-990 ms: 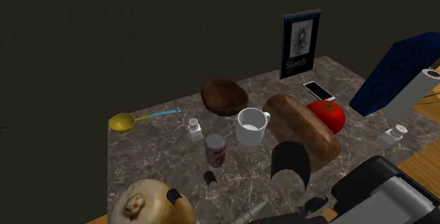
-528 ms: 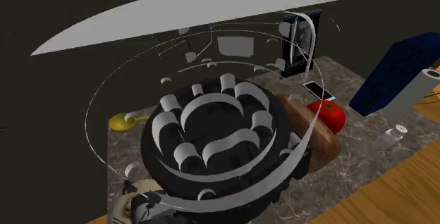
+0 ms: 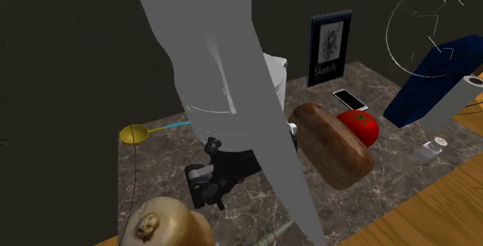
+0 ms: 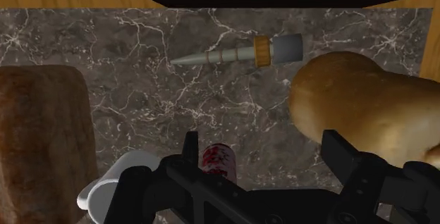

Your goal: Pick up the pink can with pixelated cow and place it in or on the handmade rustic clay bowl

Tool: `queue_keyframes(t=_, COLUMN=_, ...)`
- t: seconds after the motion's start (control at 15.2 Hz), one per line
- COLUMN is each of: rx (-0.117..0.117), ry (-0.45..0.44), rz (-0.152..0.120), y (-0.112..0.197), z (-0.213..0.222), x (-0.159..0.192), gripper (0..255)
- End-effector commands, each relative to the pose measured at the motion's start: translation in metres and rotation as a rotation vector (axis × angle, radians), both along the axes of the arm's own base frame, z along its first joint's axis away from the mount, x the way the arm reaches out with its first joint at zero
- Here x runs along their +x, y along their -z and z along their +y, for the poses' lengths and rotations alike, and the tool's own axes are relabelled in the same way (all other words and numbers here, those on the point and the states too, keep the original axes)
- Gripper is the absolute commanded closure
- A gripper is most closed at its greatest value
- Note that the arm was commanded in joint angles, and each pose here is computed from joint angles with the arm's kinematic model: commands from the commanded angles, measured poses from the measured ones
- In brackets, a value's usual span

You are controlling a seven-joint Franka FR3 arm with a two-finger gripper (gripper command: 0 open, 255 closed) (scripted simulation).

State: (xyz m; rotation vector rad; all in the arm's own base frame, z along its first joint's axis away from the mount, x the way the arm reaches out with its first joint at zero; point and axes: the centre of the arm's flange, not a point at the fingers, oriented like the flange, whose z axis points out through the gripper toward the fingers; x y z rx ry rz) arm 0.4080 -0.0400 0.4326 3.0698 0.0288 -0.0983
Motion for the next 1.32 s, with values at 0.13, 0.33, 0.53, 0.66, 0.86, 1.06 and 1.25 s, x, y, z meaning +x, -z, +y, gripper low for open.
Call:
queue_keyframes(t=0.13, rx=0.015, ry=-0.007, rz=-0.019, y=0.037, z=-0.015, x=0.034, gripper=0)
queue_keyframes(t=0.33, rx=0.027, ry=-0.011, rz=-0.032, y=0.063, z=-0.025, x=0.060, gripper=0)
queue_keyframes(t=0.53, rx=0.038, ry=-0.016, rz=-0.045, y=0.089, z=-0.034, x=0.087, gripper=0)
queue_keyframes(t=0.66, rx=0.046, ry=-0.019, rz=-0.053, y=0.107, z=-0.040, x=0.105, gripper=0)
queue_keyframes(t=0.86, rx=0.057, ry=-0.024, rz=-0.065, y=0.130, z=-0.047, x=0.130, gripper=0)
queue_keyframes(t=1.06, rx=0.057, ry=-0.024, rz=-0.065, y=0.146, z=-0.047, x=0.130, gripper=0)
queue_keyframes(t=1.25, rx=0.057, ry=-0.024, rz=-0.065, y=0.162, z=-0.048, x=0.130, gripper=0)
